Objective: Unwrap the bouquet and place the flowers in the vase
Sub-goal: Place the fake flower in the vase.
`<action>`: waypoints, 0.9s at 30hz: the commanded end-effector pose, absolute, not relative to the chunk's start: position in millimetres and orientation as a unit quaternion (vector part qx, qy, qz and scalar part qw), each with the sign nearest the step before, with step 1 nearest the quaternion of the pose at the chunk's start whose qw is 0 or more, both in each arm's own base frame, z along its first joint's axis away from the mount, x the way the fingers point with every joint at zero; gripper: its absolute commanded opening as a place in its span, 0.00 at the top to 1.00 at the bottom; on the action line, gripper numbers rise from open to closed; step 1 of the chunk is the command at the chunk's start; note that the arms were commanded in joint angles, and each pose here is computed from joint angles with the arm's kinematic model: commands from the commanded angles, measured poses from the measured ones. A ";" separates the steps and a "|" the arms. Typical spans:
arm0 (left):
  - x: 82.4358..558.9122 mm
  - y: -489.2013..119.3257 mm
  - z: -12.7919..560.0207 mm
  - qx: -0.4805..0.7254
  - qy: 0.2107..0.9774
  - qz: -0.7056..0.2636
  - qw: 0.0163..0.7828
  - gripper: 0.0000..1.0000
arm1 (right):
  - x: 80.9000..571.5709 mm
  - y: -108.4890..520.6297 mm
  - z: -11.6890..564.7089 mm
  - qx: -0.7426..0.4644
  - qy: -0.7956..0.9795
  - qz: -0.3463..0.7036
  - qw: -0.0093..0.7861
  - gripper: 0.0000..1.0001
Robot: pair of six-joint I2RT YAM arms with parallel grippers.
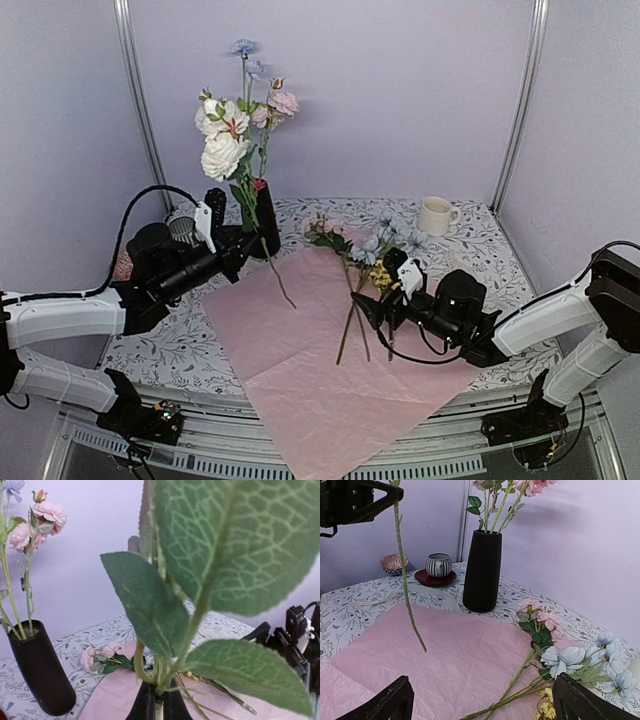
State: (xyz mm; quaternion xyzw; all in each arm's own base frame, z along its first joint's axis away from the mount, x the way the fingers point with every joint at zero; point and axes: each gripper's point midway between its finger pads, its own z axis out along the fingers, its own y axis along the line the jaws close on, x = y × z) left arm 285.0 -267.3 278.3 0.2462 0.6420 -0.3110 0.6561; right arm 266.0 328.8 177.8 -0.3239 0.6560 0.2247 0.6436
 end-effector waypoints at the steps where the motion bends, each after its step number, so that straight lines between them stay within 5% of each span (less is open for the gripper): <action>1: 310.6 -250.9 306.1 0.208 0.652 -0.251 0.684 1.00 | 268.9 324.9 186.8 -0.295 0.645 0.232 0.666 0.01; 11: 376.1 -215.4 357.1 0.101 0.670 -0.175 0.714 1.00 | 271.2 330.7 179.1 -0.300 0.650 0.233 0.659 0.01; 27: 410.4 -168.7 456.3 0.052 0.589 -0.084 0.802 1.00 | 272.8 332.3 176.0 -0.302 0.652 0.229 0.657 0.01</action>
